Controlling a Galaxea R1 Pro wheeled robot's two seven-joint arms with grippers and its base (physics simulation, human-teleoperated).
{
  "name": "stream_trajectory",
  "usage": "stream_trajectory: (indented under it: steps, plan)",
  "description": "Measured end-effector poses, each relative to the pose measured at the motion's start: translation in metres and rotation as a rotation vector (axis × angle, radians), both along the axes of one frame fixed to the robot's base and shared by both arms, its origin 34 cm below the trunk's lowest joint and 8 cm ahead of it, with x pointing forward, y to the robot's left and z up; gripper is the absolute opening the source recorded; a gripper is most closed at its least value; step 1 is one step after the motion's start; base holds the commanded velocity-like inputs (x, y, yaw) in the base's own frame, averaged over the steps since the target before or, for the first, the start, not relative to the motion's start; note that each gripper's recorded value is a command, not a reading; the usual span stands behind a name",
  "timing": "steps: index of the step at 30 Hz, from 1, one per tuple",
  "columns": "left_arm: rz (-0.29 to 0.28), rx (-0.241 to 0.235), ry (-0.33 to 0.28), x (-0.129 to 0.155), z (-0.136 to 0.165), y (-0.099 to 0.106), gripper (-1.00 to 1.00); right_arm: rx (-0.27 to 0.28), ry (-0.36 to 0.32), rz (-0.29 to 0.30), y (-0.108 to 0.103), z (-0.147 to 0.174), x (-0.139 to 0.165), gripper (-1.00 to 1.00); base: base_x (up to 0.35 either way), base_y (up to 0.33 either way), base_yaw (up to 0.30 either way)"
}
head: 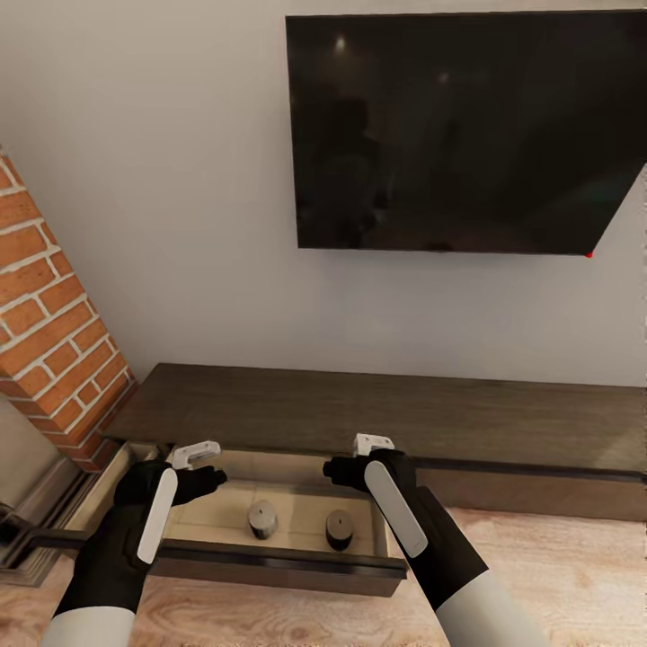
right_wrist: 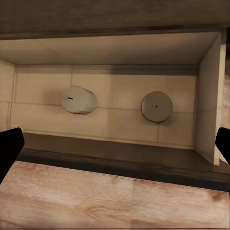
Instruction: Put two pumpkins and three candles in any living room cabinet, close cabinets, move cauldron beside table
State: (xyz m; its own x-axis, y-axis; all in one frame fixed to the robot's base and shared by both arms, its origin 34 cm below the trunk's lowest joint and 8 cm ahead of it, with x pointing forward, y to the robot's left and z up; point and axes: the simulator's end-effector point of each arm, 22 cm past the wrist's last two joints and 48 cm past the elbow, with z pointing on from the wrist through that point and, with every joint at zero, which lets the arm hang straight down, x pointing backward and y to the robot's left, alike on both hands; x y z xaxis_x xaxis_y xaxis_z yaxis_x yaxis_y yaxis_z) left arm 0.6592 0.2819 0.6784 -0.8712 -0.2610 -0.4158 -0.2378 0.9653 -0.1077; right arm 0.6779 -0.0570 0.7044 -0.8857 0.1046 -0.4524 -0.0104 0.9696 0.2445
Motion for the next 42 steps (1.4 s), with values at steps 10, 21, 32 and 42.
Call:
stream_trajectory:
  steps: [10, 21, 32, 42]
  plan:
    - [-0.001, 0.002, -0.011, 0.000, 0.004, 0.000, 1.00, 0.000, -0.006, -0.001, 0.000, 0.003, 0.001, 1.00, -0.248, 0.000, 0.093]
    - [-0.001, 0.002, -0.024, 0.002, 0.011, 0.000, 1.00, 0.000, -0.018, 0.001, 0.001, 0.010, 0.002, 1.00, -0.158, 0.000, 0.200]
    - [-0.003, 0.001, -0.036, 0.003, 0.018, -0.001, 1.00, -0.001, -0.031, 0.004, 0.002, 0.017, 0.003, 1.00, -0.311, 0.000, 0.229]
    - [-0.003, 0.001, -0.043, 0.004, 0.021, -0.001, 1.00, -0.002, -0.038, 0.005, 0.002, 0.021, 0.003, 1.00, -0.232, 0.000, 0.265]
